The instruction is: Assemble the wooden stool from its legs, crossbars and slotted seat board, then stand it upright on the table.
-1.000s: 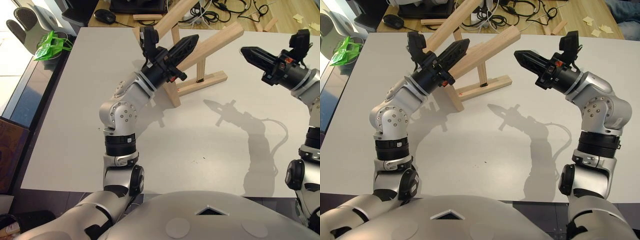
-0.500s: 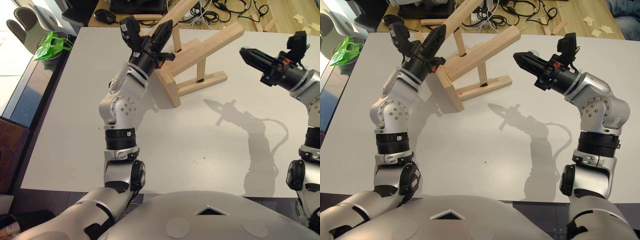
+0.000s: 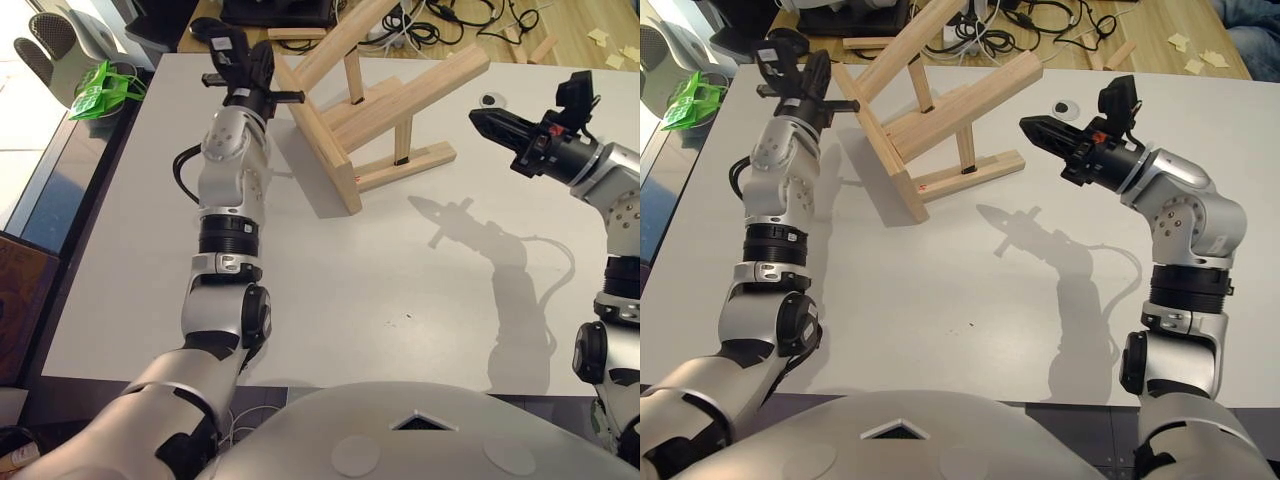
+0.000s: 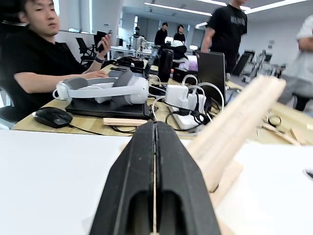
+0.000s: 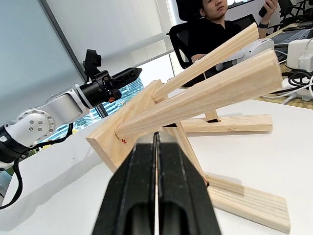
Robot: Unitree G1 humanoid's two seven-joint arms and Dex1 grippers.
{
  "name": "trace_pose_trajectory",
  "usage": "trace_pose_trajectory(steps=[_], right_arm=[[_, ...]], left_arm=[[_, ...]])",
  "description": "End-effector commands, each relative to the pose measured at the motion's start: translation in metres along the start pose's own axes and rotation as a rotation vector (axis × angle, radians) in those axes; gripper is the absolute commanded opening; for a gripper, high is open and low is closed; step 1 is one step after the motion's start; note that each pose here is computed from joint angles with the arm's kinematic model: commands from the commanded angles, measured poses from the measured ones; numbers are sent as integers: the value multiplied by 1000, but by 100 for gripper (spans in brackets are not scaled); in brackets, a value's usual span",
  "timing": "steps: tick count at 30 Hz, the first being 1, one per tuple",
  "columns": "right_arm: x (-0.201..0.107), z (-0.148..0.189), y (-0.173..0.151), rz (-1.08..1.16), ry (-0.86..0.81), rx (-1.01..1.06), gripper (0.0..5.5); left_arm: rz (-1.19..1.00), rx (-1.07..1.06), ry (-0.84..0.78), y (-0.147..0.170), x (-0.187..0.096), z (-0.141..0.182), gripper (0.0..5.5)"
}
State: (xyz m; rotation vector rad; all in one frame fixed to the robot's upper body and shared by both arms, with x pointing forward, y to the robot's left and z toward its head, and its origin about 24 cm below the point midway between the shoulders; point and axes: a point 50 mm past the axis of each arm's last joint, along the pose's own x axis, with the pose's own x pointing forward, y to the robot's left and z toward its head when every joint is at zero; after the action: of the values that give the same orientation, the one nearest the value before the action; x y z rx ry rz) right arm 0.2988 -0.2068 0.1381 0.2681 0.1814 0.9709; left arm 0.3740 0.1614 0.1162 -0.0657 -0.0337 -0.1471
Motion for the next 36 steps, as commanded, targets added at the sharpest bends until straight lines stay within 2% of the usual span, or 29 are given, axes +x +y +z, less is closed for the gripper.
trace_pose_trajectory(steps=[1,4,11,18,28,32,34,36], right_arm=[[-1,2,-1,-21,12,-23,0],[0,1,-1,-21,14,-26,0],[0,2,-2,-23,11,-33,0],[0,3,-3,-26,4,-34,0],[-5,9,-5,-40,-22,-44,0],[-7,11,-7,-46,-26,-47,0],[-8,11,-8,-50,-29,-47,0],[-8,11,-8,-53,-31,-48,0]], left_arm=[[-40,87,49,-5,2,-5,1],[-59,120,113,-10,-1,-17,1],[-137,70,148,-28,-12,-24,1],[-245,12,232,-65,-42,-49,1],[-382,-79,242,-118,-58,-39,1],[-434,-109,168,-132,-61,-17,1],[-422,-130,9,-129,-55,17,1],[-322,-150,-159,-109,-39,59,1]])
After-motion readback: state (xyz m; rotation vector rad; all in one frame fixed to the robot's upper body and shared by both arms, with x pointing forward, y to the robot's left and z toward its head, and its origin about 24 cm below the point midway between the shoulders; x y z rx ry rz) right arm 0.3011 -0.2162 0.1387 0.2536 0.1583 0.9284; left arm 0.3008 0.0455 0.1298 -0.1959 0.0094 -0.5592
